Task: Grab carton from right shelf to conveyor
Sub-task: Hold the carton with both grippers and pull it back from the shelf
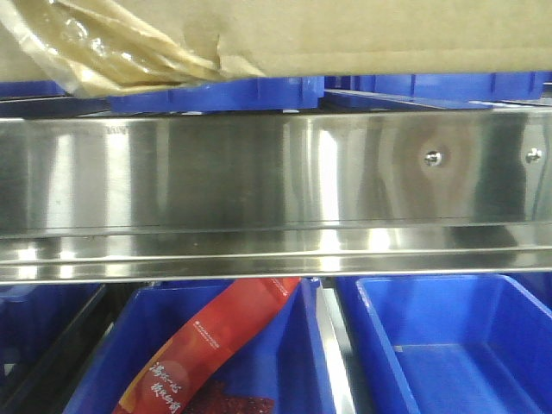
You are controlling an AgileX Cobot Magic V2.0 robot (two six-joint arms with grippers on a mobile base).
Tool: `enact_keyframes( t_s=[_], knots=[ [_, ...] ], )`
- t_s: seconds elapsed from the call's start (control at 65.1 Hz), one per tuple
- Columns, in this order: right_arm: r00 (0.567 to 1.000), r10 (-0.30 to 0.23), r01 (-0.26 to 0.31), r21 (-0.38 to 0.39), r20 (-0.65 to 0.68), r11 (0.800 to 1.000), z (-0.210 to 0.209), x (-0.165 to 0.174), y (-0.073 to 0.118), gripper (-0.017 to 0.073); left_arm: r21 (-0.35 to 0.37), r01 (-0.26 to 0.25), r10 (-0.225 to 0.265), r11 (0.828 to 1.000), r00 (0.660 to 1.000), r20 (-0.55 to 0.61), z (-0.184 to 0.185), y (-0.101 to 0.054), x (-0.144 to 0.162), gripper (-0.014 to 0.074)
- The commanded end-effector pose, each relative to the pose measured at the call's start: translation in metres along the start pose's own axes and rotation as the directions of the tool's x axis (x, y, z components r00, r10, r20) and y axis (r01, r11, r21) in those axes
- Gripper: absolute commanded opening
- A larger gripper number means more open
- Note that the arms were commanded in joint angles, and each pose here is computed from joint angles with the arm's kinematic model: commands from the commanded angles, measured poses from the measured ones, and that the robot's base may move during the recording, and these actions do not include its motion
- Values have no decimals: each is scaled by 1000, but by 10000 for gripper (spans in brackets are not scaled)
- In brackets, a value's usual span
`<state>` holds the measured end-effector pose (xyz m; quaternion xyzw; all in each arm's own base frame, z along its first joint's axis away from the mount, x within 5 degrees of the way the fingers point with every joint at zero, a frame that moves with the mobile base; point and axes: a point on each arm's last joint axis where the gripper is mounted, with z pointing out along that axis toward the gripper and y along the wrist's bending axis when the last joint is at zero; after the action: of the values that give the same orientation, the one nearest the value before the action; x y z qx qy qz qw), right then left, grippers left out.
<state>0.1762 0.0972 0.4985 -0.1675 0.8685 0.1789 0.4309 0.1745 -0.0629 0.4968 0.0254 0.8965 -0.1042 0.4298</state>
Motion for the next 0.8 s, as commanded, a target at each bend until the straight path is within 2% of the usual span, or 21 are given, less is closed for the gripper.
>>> enact_keyframes(
  t_s=[0.0, 0.784],
  knots=[
    [998, -37, 35, 31, 54, 999, -6, -3, -3, -69, -23, -18, 19, 1000, 998, 56, -8, 4, -3, -9],
    [998, -37, 35, 31, 54, 999, -6, -3, -3, -69, -23, -18, 19, 1000, 998, 56, -8, 4, -3, -9]
  ],
)
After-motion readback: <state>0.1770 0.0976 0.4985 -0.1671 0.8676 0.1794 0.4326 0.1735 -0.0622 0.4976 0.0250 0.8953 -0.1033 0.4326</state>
